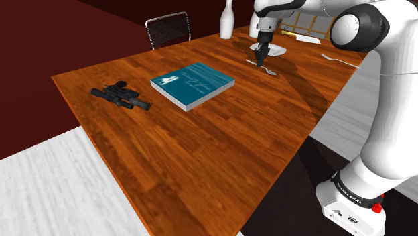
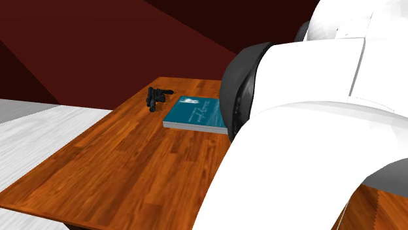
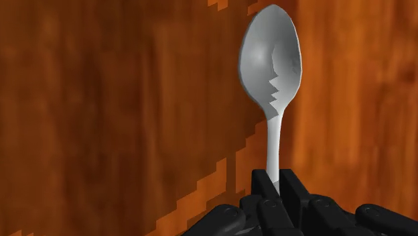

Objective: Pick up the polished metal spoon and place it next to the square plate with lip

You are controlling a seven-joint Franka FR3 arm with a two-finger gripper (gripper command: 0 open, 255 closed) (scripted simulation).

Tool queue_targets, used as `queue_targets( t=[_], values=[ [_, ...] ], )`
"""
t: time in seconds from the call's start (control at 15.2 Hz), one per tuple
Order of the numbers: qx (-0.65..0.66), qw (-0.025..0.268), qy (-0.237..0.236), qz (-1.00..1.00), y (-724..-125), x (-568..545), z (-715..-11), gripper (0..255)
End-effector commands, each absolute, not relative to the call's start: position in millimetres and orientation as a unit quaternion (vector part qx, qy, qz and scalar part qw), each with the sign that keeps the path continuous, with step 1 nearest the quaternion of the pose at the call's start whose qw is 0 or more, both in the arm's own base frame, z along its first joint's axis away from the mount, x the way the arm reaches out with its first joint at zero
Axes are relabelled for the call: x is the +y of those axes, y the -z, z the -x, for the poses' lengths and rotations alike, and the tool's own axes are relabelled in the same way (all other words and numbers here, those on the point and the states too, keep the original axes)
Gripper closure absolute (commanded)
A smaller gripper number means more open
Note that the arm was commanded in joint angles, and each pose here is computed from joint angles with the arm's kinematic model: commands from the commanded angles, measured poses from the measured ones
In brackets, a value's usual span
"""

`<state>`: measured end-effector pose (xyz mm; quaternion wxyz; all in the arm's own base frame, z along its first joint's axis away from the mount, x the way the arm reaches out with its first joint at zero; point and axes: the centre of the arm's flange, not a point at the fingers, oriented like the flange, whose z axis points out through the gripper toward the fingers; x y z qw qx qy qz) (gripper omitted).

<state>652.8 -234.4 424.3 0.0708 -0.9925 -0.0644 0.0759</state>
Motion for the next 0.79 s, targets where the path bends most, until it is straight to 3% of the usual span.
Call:
queue_targets(
  t=[0.0,0.33,0.4,0.73],
  values=[
    [-0.064,0.071,-0.076,0.993,-422.3,-234.3,-652.8,255],
    [-0.064,0.071,-0.076,0.993,-422.3,-234.3,-652.8,255],
    [-0.064,0.071,-0.076,0.993,-422.4,-234.3,-652.7,0],
    [-0.064,0.071,-0.076,0.993,-422.3,-234.3,-652.8,0]
  ],
)
